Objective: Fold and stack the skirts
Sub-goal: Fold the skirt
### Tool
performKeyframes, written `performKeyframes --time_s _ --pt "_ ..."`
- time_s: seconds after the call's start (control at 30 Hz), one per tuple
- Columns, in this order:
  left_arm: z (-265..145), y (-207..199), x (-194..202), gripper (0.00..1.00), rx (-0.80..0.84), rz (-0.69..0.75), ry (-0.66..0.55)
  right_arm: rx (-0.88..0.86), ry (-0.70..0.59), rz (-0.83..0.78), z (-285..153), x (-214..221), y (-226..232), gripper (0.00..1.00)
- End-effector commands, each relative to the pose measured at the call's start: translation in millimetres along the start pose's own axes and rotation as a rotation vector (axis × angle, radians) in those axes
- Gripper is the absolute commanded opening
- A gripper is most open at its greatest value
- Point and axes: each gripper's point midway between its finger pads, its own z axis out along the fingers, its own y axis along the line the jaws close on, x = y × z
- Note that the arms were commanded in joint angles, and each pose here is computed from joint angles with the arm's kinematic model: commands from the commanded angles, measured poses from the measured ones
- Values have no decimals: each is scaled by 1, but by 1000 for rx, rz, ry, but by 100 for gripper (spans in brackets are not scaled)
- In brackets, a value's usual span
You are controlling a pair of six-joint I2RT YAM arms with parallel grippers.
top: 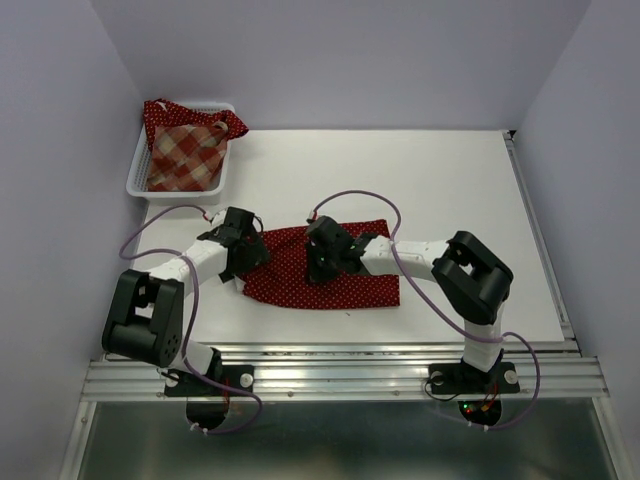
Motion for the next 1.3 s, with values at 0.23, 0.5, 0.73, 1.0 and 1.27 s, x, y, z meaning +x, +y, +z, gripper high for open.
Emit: performKeyframes --time_s 0.23,0.5,0.73,1.0,1.27 --pt "22 -17 30 0 113 28 102 5 -35 -13 -5 -13 4 10" --pt "-17 -34 -8 0 191 -5 -42 10 -83 -63 -17 -23 4 10" --pt "-57 -49 -20 0 211 -19 -119 25 -176 -116 -46 -42 3 10" --pt "-94 -72 -26 0 215 14 -156 152 -258 -67 -65 -46 -27 10" --pt "-126 -106 -36 0 239 64 -183 262 -278 26 -77 -43 -82 10"
